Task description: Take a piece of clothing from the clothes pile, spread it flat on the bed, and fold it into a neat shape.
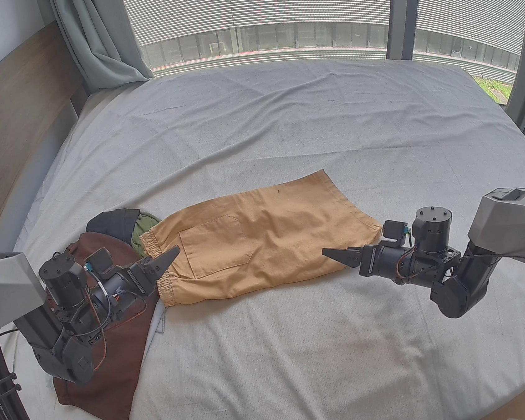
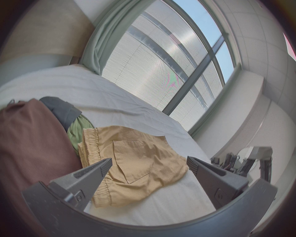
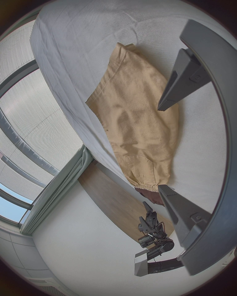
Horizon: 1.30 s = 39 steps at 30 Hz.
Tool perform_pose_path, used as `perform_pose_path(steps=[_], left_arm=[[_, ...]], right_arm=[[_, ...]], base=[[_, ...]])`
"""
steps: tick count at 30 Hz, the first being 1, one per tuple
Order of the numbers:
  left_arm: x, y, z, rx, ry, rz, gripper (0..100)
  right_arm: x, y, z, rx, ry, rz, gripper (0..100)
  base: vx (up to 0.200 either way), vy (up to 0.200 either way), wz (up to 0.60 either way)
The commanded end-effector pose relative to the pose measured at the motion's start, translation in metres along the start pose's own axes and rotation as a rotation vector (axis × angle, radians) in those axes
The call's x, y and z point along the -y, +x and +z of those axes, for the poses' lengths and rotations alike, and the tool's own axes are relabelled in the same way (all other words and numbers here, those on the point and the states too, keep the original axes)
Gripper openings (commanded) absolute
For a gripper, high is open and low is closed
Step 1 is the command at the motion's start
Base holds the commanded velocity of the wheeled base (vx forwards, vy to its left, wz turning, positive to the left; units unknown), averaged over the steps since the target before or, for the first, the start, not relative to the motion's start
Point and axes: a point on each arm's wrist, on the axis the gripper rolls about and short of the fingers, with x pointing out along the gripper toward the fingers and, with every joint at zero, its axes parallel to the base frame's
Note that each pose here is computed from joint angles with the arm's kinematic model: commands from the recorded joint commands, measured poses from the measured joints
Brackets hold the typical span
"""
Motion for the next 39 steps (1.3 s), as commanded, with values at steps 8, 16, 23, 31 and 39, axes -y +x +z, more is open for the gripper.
perform_pose_path(steps=[8, 16, 23, 31, 39], left_arm=[[-0.005, -0.007, -0.005, -0.027, 0.235, 0.016, 100], [-0.016, -0.009, -0.01, -0.055, 0.316, 0.01, 100], [-0.017, -0.01, -0.011, -0.064, 0.35, -0.004, 100], [-0.018, -0.01, -0.011, -0.065, 0.348, -0.002, 100], [-0.018, -0.011, -0.011, -0.065, 0.343, -0.003, 100]], right_arm=[[0.023, 0.004, -0.032, -0.079, 0.052, -0.049, 100], [0.029, 0.007, -0.04, -0.093, 0.062, -0.056, 100], [0.039, 0.024, -0.047, -0.069, 0.058, -0.084, 100], [0.04, 0.052, -0.041, -0.011, 0.124, -0.053, 100], [0.032, 0.071, -0.047, -0.021, 0.142, -0.018, 100]], base=[[0.0, 0.0, 0.0], [0.0, 0.0, 0.0], [0.0, 0.0, 0.0], [0.0, 0.0, 0.0], [0.0, 0.0, 0.0]])
